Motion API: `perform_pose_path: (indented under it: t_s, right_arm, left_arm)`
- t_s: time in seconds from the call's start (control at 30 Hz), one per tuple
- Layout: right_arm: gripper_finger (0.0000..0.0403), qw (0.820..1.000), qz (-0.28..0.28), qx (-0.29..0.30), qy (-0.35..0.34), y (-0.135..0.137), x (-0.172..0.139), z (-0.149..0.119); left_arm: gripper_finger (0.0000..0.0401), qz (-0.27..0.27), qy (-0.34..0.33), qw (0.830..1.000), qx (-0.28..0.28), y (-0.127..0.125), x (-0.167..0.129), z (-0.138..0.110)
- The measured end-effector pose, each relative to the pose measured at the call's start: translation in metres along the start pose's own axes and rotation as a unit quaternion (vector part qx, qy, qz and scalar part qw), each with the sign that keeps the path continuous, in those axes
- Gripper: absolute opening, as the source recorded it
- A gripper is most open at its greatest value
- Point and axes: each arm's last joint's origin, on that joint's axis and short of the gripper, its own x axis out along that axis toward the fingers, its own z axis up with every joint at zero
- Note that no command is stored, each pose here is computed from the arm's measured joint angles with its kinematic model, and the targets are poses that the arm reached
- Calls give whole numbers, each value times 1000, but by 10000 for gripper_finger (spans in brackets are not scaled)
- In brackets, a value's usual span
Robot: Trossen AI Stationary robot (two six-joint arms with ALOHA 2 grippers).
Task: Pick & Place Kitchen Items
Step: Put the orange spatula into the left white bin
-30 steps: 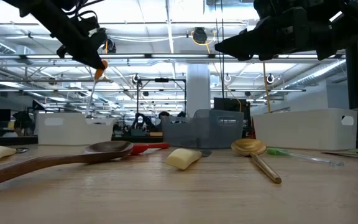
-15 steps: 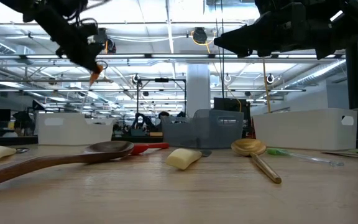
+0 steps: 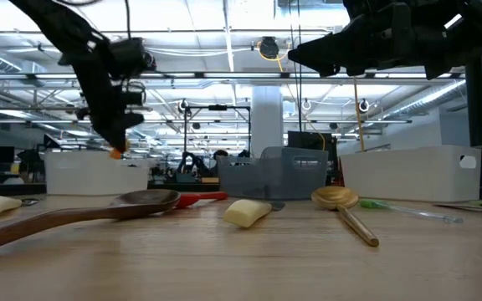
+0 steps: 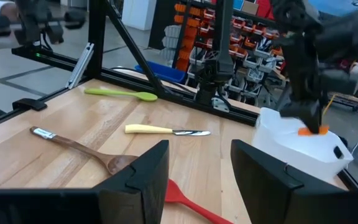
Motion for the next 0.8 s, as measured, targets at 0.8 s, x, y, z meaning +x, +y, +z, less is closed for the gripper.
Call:
perform_pose_path:
  t_s: [0.8]
  right_arm:
    - [164, 1000, 3, 4, 14, 1, 0, -3]
  left_arm:
    - [127, 4, 85, 996, 4, -11, 47, -10]
